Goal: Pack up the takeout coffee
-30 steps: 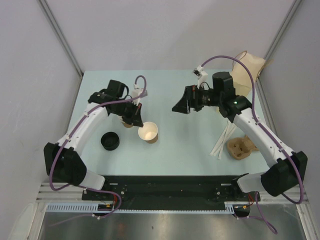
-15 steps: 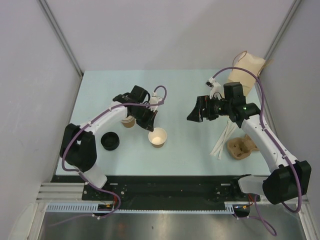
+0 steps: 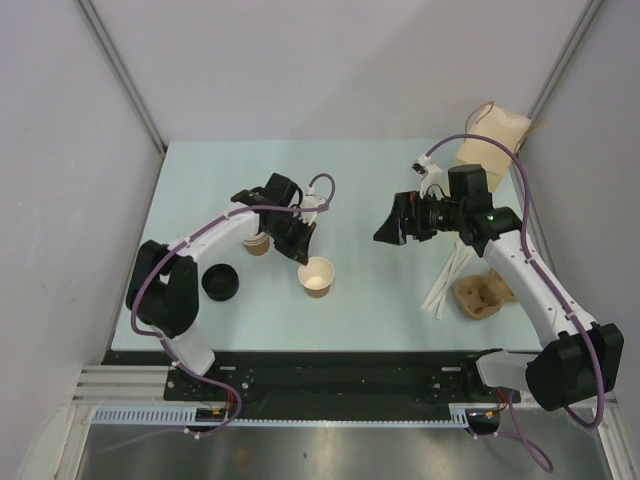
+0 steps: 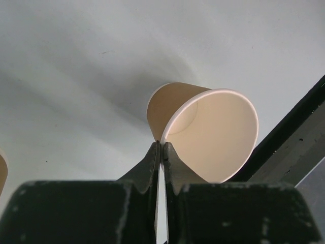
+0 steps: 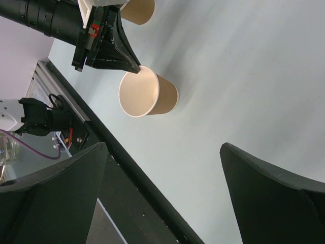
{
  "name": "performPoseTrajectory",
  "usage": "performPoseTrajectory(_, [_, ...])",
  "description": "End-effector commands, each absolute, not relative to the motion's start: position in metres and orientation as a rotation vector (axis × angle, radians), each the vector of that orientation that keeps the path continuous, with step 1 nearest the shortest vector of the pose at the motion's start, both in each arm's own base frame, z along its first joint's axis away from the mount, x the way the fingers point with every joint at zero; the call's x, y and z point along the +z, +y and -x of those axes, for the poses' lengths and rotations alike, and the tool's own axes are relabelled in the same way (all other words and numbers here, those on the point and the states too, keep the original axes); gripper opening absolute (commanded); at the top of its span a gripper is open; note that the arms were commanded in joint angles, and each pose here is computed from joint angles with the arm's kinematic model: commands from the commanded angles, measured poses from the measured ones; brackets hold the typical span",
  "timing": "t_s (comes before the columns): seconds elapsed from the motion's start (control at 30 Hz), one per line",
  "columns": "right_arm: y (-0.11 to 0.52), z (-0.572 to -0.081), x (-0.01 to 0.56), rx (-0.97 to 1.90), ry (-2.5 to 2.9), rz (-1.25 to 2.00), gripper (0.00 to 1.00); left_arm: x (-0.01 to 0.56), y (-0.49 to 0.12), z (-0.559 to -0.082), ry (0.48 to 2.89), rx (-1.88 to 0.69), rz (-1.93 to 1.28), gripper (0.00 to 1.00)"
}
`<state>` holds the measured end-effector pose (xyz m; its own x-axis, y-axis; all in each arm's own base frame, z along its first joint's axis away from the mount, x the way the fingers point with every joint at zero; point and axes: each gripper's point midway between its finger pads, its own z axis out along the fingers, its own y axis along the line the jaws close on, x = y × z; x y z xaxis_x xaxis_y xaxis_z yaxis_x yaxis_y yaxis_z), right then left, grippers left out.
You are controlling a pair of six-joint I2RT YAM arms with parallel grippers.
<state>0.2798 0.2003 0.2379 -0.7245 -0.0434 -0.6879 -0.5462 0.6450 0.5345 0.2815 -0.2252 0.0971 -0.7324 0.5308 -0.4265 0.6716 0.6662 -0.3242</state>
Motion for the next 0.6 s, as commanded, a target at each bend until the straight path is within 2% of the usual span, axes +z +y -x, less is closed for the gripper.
performPoseTrajectory(0.0, [0.202,-0.279,0.250,1.018,2.151,0.490,0.99,0.096,-0.233,-0.278,2.585,-0.735,-0.947,0.06])
performPoseTrajectory(0.33, [0.203,-0.281,0.251,1.025,2.145,0.488,1.00,0.106,-0.253,-0.270,2.558,-0.828,-0.983,0.02])
performPoseTrajectory(0.57, [0.205,-0.283,0.252,1.034,2.139,0.489,1.00,0.105,-0.269,-0.259,2.537,-0.814,-1.060,0.10])
